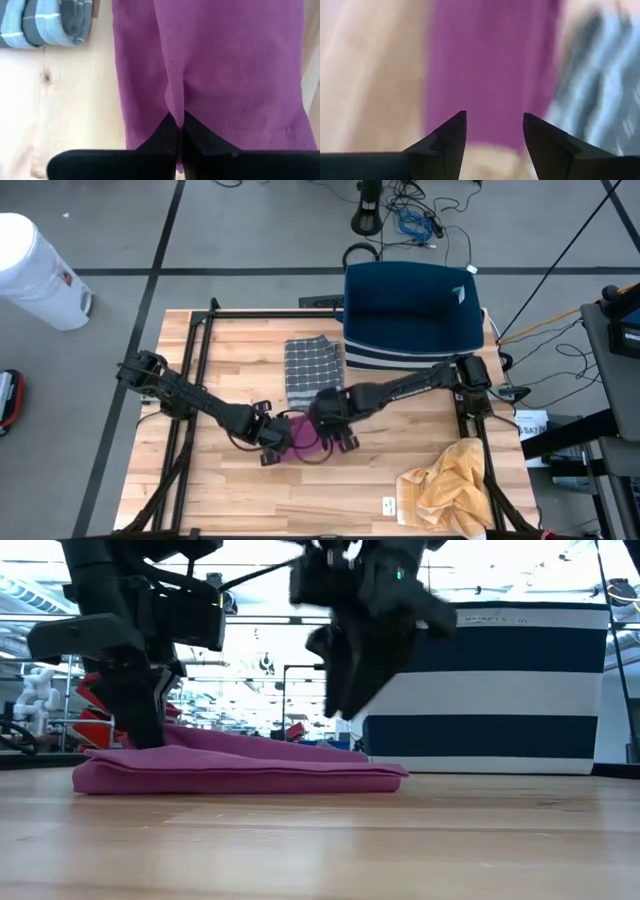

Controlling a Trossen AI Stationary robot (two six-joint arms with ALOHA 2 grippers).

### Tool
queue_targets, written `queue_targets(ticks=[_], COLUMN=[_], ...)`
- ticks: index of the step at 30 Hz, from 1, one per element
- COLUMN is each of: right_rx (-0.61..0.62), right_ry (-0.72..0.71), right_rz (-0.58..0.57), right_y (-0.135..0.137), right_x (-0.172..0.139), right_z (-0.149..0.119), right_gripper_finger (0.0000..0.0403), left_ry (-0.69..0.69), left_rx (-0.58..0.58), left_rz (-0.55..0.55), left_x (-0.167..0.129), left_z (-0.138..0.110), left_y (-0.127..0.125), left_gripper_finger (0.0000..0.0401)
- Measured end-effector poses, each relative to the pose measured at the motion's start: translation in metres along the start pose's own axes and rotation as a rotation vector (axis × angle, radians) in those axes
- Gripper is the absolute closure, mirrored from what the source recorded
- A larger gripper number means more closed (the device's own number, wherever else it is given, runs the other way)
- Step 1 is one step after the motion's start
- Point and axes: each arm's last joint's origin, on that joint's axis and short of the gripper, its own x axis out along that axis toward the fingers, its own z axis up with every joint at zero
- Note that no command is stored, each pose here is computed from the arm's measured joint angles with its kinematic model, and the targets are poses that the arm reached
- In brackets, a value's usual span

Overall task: Fold towel
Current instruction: Fold the pink towel

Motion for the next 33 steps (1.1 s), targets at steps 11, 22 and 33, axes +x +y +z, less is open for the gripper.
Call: queue_targets(ticks=[11, 22, 33], right_rx=[-0.079, -0.109, -0.053], right_ry=[-0.164, -0.146, -0.114], right_rz=[0.050, 0.068, 0.096], right_y=[0.010, 0.004, -0.010], right_x=[0.019, 0.055, 0.076], right_z=[0.020, 0.020, 0.014], right_gripper_finger=[0.0282, 0.0349, 0.0376], left_ry=[0.005, 0.034, 0.077], left_rx=[-0.020, -0.027, -0.028], left_rz=[-0.004, -0.015, 0.047], left_x=[0.001, 0.001, 0.001], left_z=[0.003, 0.001, -0.005], left_y=[0.005, 0.005, 0.009], left_gripper_finger=[0.0396, 0.0396, 0.0342])
